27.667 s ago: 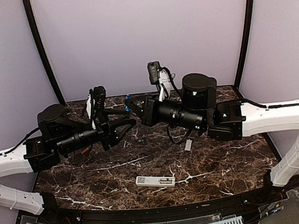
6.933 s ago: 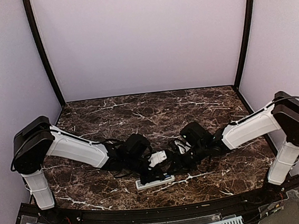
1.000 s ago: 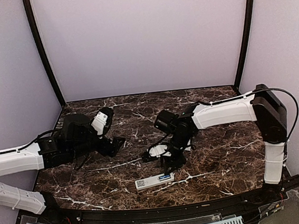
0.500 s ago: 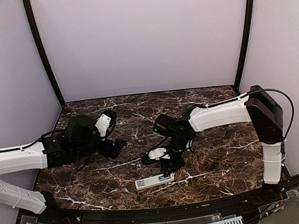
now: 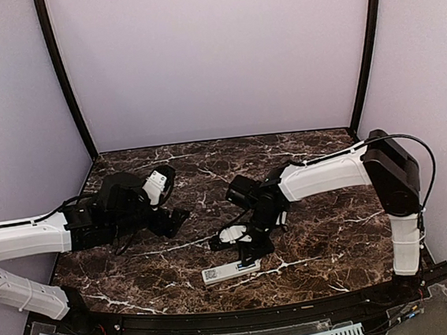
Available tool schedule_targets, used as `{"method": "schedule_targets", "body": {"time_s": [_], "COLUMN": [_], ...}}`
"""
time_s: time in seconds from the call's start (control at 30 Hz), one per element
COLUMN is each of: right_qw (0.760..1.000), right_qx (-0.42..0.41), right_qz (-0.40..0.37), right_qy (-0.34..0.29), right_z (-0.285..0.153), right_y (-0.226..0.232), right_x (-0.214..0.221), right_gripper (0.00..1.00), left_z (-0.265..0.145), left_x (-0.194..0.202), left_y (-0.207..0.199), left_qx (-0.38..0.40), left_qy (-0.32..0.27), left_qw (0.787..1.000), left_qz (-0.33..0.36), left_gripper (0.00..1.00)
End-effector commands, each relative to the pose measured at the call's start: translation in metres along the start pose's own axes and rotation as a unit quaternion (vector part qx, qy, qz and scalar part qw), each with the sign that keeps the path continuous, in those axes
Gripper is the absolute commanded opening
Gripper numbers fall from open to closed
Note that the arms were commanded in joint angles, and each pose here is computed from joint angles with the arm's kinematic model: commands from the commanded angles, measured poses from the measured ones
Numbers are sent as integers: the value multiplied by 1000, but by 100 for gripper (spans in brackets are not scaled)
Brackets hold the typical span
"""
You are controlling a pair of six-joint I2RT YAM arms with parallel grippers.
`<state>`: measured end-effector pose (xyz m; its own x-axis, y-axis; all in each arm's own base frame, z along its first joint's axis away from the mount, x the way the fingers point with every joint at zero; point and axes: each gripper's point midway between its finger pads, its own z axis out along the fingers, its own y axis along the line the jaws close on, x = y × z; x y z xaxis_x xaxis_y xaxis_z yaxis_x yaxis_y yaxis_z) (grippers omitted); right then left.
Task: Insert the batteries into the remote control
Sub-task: Press the battery in the battery compartment.
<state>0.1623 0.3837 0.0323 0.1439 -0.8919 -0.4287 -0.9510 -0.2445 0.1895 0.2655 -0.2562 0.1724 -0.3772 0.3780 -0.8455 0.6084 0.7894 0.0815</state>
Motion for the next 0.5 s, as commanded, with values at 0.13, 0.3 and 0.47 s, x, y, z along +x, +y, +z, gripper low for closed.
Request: {"method": "schedule_targets", "body": {"time_s": [0.13, 0.3, 0.47], "right_qw": [1000, 1000, 1000], "right_qx": [0, 2, 11], "right_qz": [8, 5, 0], "right_qy": [17, 14, 10], "right_z": [16, 11, -2], "right_y": [2, 3, 2], "right_x": [6, 3, -7], "right_gripper": [16, 21, 27], "left_z": [0, 0, 1], "left_x": [-4, -5, -4], "left_y": [1, 0, -1], "left_qx": [2, 4, 6], "left_qy": [0, 0, 2], "left_qw": [1000, 1000, 1000], "left_qz": [3, 4, 3], "left_gripper": [88, 88, 88]}}
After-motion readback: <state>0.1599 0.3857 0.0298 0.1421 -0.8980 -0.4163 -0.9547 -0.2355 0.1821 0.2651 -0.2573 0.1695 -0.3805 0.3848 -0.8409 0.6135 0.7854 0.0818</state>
